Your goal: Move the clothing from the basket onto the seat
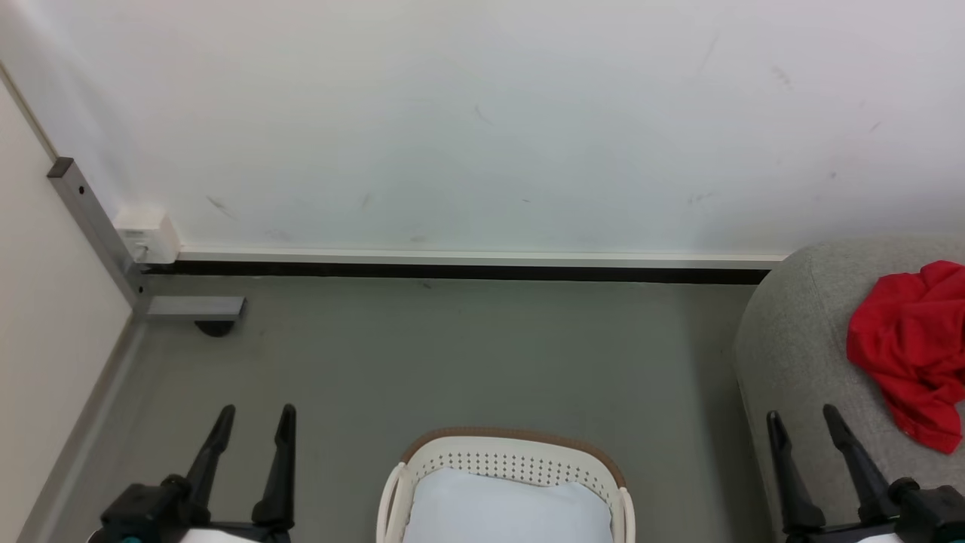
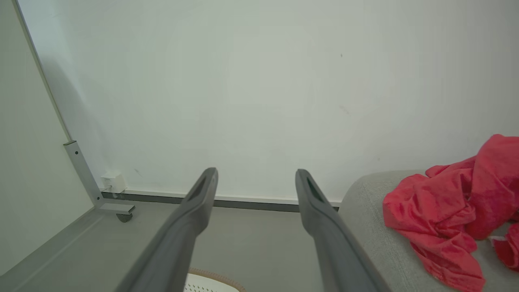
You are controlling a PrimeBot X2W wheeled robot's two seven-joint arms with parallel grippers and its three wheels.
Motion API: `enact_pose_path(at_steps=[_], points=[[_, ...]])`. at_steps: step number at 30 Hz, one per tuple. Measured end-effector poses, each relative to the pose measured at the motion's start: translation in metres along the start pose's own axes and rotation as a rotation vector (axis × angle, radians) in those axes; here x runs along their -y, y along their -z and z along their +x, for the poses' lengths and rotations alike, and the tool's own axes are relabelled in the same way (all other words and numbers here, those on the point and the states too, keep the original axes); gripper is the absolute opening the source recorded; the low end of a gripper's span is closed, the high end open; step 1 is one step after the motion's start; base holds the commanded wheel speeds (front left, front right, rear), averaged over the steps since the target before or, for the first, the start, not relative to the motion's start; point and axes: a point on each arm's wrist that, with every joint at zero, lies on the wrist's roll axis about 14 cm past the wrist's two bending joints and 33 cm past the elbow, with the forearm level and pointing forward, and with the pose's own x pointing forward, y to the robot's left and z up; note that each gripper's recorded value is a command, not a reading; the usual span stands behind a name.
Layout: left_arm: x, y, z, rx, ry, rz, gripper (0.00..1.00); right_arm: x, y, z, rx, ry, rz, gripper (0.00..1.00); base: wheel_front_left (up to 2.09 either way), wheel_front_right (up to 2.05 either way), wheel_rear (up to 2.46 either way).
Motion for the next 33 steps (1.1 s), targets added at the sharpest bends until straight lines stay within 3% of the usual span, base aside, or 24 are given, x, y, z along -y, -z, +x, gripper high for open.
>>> enact_pose_path(at_steps=[23,24,33], points=[[-0.005,0.010,0.001,-0.005,-0.004,0.002,1.00,-0.020,0.004,0.007,-0.001,-0.054,0.008,1.00,0.00,0.00,0.00],[-0.004,0.009,0.001,-0.003,-0.003,-0.002,0.00,-0.021,0.004,0.007,-0.001,-0.055,0.009,0.00,0.00,0.00,0.00],[-0.008,0.030,-0.005,-0.082,-0.048,-0.122,0.00,-0.012,0.022,-0.001,-0.062,-0.008,0.118,0.00,0.00,0.00,0.00]])
